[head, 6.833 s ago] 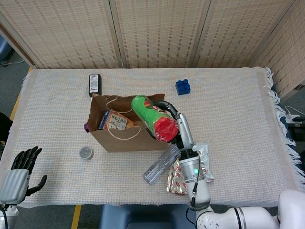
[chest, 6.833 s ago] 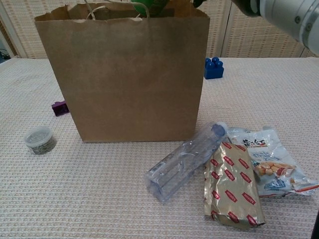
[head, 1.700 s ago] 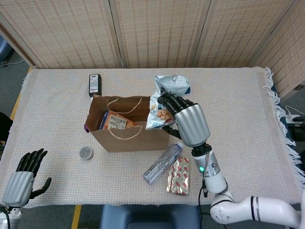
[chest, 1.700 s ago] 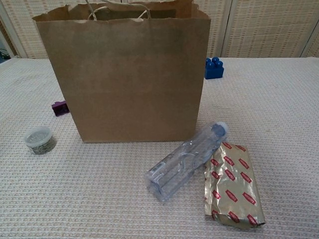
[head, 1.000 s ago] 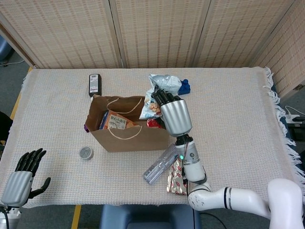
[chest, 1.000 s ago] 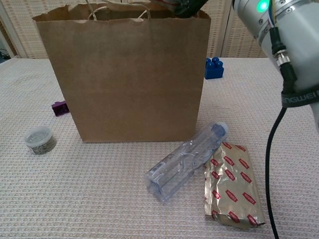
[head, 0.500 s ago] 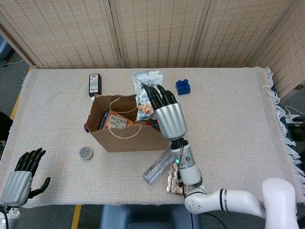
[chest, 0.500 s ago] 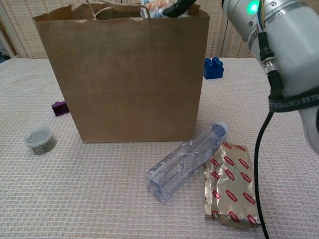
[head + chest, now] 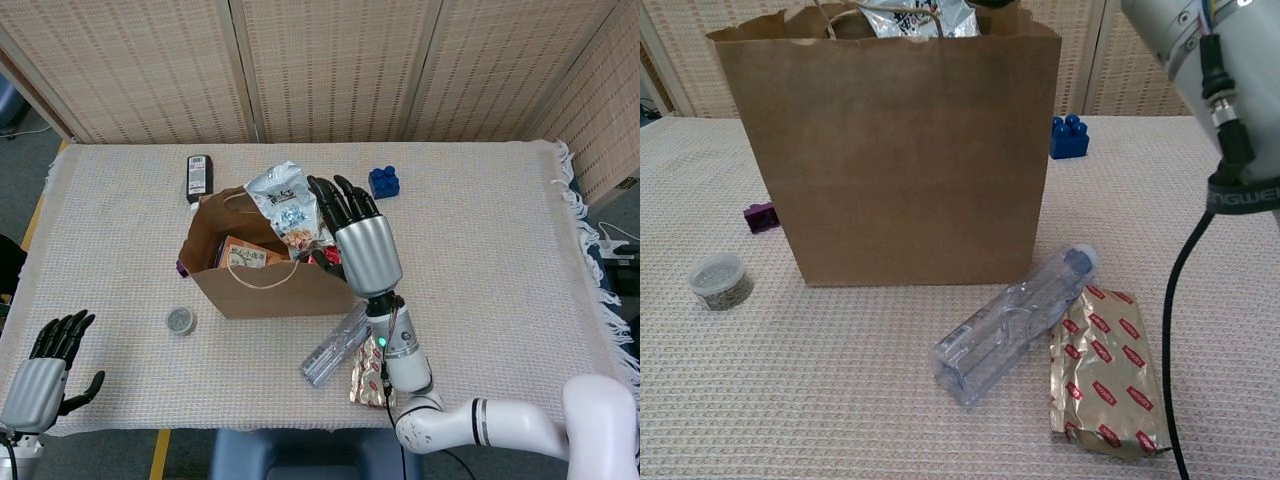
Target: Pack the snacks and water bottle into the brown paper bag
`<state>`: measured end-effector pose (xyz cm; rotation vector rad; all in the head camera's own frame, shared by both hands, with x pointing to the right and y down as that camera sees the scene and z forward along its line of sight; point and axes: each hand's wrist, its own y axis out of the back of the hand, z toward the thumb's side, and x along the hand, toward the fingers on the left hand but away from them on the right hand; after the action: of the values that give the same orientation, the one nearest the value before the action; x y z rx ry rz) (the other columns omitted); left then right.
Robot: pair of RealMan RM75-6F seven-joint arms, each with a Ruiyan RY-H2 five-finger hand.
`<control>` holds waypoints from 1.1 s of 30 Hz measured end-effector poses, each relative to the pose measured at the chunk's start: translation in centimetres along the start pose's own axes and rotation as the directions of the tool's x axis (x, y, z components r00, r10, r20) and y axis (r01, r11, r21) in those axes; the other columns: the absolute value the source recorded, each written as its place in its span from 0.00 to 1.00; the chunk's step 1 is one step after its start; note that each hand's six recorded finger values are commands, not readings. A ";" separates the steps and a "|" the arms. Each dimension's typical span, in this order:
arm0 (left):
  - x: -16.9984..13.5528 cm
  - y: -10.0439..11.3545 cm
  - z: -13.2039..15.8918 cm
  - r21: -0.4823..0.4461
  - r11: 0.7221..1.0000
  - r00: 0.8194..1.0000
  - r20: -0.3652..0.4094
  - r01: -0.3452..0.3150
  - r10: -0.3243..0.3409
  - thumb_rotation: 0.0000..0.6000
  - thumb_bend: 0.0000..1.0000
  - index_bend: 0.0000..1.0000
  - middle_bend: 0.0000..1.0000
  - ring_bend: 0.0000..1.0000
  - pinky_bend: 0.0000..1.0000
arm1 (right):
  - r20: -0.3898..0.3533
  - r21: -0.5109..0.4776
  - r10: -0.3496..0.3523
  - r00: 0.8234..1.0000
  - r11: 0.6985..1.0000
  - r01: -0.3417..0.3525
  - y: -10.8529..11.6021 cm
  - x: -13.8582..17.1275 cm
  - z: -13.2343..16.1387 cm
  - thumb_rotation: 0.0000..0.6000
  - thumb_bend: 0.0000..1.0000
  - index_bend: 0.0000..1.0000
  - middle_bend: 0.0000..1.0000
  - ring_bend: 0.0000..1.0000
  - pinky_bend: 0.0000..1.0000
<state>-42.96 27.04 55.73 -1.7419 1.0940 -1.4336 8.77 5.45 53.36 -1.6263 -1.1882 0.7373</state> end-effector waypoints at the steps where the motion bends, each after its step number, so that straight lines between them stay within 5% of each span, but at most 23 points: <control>1: 0.0 0.0 0.0 0.000 1.000 1.000 0.000 0.000 0.000 1.00 0.36 0.00 0.00 0.00 0.03 | 0.000 -0.010 -0.006 1.000 1.000 0.006 0.4 0.0 -0.2 1.00 0.02 0.00 0.15 0.10 0.24; 11: -0.1 -0.3 0.3 0.015 1.000 1.000 0.007 0.007 -0.007 1.00 0.36 0.00 0.00 0.00 0.03 | -0.051 -0.005 0.051 0.997 0.999 -0.051 4.4 3.1 -5.5 1.00 0.02 0.00 0.15 0.10 0.24; 16: -0.1 -0.6 0.5 0.027 1.000 1.000 0.009 0.011 -0.011 1.00 0.36 0.00 0.00 0.00 0.03 | -0.067 0.017 0.159 0.985 0.987 -0.158 5.5 6.6 -9.2 1.00 0.02 0.00 0.15 0.10 0.22; 20: -0.2 -1.0 0.7 0.038 0.999 1.000 0.011 0.020 -0.020 1.00 0.37 0.00 0.00 0.00 0.03 | -0.091 0.068 0.272 0.958 0.962 -0.266 5.7 9.3 -11.9 1.00 0.02 0.00 0.15 0.10 0.21; 23: -0.2 -1.4 0.8 0.048 0.998 0.999 0.016 0.029 -0.030 1.00 0.36 0.00 0.00 0.00 0.03 | -0.119 0.128 0.381 0.917 0.922 -0.367 5.2 11.3 -14.0 1.00 0.00 0.00 0.15 0.10 0.21; 27: -0.2 -1.7 1.1 0.059 0.998 0.999 0.024 0.034 -0.036 1.00 0.36 0.00 0.00 0.00 0.03 | -0.156 0.251 0.530 0.833 0.837 -0.486 3.4 13.7 -16.0 1.00 0.00 0.00 0.14 0.10 0.20; 33: -0.2 -1.8 1.0 0.058 0.998 0.999 0.020 0.033 -0.034 1.00 0.36 0.00 0.00 0.00 0.03 | -0.252 0.446 0.646 0.720 0.738 -0.506 0.7 16.0 -15.4 1.00 0.00 0.00 0.14 0.10 0.18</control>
<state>-41.66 27.97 56.96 -1.7385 1.0070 -1.4503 27.83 15.11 59.28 -1.7412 -0.1984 0.8949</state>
